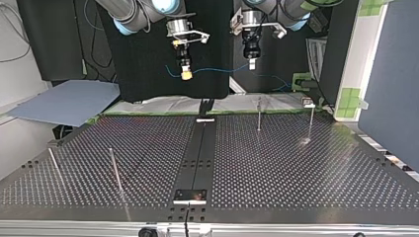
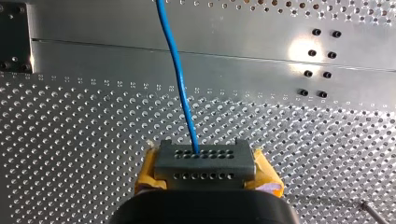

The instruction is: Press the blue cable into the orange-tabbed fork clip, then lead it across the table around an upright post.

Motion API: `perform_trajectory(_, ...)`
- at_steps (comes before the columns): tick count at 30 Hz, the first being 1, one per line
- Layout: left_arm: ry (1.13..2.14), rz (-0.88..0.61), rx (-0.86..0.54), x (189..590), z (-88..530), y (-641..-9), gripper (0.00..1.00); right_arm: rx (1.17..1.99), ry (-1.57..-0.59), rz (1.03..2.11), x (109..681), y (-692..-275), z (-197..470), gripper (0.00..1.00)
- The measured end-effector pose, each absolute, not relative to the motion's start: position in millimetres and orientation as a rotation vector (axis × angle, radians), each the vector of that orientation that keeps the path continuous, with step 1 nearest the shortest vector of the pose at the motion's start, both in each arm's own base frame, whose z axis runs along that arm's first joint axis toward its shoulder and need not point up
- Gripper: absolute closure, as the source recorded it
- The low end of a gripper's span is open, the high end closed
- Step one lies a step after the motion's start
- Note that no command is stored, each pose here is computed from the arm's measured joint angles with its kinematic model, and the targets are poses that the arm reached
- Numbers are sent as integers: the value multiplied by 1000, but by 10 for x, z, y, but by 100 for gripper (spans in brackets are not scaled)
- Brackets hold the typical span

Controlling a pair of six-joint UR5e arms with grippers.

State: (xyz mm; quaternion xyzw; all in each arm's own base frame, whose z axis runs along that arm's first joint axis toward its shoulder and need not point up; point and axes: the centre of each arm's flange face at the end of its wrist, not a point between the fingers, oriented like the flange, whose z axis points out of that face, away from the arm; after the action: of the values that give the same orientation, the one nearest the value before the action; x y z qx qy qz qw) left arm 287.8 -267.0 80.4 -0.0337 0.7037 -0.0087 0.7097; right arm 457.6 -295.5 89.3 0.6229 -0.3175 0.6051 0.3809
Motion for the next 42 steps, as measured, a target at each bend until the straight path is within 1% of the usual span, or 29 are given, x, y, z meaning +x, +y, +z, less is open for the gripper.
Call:
perform_trajectory(35,1562,-19,-74,2879,804,-2670,100,1590,-811,1544,4576,-2956,894,100)
perform_trajectory(42,1596,2,-53,2853,685,-2637,100,1594,-812,1540,4581,-2953,878,100)
